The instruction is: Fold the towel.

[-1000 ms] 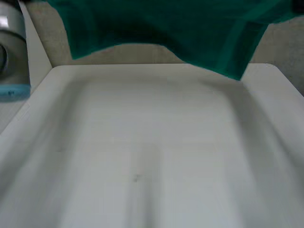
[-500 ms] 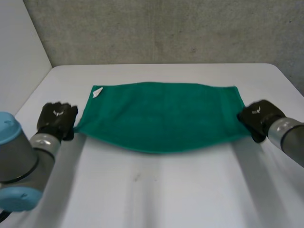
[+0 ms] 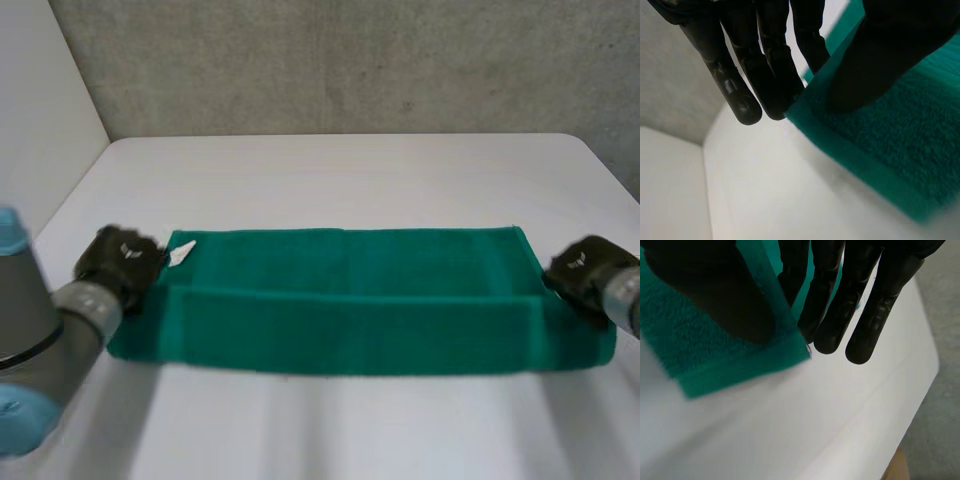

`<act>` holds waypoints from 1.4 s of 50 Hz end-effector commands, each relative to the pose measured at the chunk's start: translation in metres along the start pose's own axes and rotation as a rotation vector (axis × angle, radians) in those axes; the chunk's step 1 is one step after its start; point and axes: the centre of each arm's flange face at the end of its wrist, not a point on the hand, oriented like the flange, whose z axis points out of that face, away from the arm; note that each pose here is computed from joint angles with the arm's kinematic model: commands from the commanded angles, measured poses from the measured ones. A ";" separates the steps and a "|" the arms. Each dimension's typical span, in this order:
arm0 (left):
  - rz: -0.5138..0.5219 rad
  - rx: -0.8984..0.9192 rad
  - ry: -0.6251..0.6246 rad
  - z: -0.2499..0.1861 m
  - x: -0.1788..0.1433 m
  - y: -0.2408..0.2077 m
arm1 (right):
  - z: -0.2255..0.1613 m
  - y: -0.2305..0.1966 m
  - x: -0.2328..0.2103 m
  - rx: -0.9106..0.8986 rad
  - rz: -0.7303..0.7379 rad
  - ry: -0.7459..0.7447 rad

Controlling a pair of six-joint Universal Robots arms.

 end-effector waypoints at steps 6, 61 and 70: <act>-0.074 0.096 -0.187 0.101 0.002 -0.019 | 0.077 -0.036 0.023 0.184 0.065 0.211; -0.114 0.280 -0.086 0.047 0.037 -0.026 | 0.055 0.019 0.011 0.122 0.523 0.008; -0.154 0.271 -0.079 0.046 0.038 -0.024 | 0.080 0.039 0.001 0.091 0.542 -0.012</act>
